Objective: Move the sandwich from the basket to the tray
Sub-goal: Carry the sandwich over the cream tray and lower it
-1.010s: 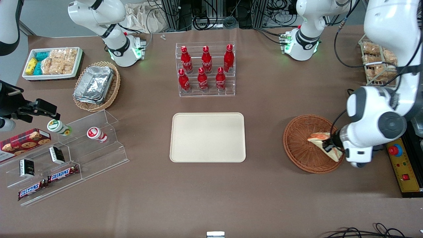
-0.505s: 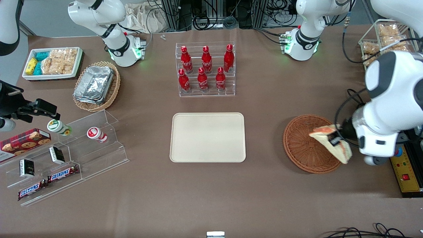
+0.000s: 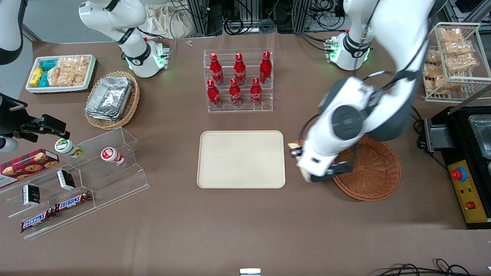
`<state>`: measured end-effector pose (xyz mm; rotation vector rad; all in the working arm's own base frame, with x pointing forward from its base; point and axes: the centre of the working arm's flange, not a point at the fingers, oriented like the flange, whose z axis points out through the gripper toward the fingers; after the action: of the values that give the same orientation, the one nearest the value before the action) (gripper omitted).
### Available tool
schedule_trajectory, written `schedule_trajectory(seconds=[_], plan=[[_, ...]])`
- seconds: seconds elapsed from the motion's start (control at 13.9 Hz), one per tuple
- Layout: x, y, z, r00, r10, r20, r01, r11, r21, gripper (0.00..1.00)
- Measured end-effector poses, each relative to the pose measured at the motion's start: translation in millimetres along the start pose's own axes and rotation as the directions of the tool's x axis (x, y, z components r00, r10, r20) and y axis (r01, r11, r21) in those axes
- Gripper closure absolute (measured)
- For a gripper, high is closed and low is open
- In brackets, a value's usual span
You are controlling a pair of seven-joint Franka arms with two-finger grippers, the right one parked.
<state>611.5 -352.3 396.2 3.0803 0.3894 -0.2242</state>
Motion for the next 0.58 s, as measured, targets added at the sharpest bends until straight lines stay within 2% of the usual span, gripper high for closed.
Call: schedule_trajectory(seconds=[0.29, 0.58], plan=[[-20.0, 39.3, 82.1, 0.983, 0.184, 0.023, -0.183, 0.983, -0.016, 0.81], [-22.4, 37.7, 128.1, 0.960, 0.270, 0.079, -0.271, 0.963, 0.004, 0.81]])
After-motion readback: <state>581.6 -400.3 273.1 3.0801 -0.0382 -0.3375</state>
